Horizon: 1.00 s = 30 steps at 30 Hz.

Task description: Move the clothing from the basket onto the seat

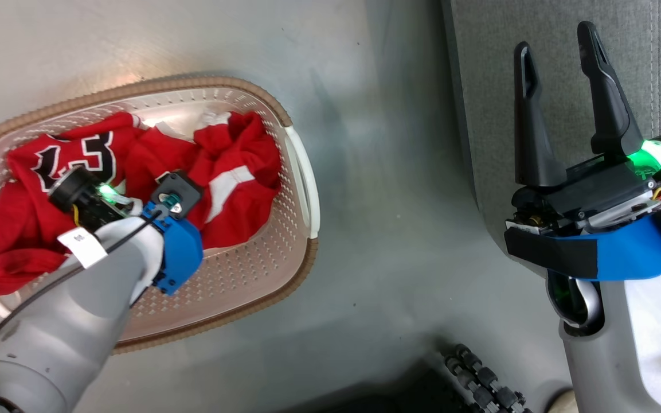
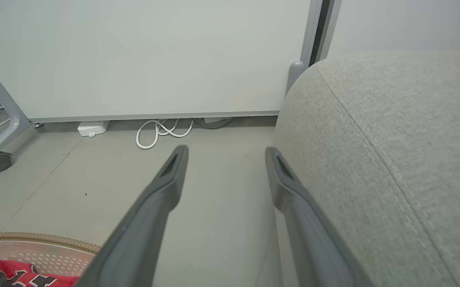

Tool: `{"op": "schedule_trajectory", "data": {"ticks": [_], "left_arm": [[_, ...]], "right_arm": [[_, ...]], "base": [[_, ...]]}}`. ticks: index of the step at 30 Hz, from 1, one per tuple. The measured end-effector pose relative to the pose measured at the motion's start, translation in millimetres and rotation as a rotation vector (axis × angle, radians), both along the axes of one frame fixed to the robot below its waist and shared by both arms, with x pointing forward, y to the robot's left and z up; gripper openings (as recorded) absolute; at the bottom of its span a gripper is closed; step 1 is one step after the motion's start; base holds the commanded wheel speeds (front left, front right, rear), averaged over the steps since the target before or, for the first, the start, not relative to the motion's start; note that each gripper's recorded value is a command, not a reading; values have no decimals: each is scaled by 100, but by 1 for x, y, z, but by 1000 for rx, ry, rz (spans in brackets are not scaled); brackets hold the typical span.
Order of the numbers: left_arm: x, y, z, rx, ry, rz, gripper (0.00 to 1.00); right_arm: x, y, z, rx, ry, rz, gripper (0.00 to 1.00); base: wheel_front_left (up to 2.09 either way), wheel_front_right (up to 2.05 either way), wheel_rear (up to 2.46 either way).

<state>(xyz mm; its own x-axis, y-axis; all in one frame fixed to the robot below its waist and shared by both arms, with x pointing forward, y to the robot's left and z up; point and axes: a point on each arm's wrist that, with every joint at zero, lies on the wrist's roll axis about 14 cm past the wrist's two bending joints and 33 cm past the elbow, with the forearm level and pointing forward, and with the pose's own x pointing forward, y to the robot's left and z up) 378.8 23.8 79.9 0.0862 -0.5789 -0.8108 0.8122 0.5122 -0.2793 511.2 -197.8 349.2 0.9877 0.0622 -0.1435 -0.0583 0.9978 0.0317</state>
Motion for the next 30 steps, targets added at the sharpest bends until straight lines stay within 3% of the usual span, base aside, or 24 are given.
{"op": "schedule_trajectory", "data": {"ticks": [11, 15, 30], "left_arm": [[20, -28, 66, -140, -96, 95, 0], [44, -37, 106, -210, -169, 156, 0], [91, -8, 255, -370, -480, 415, 0]], "right_arm": [[4, 14, 35, -5, -70, 32, 100], [1, 21, 53, -2, -101, 46, 100], [-36, 37, 125, 19, -207, 72, 100]], "base": [[0, 0, 0], [0, 0, 0], [0, 0, 0]]}}
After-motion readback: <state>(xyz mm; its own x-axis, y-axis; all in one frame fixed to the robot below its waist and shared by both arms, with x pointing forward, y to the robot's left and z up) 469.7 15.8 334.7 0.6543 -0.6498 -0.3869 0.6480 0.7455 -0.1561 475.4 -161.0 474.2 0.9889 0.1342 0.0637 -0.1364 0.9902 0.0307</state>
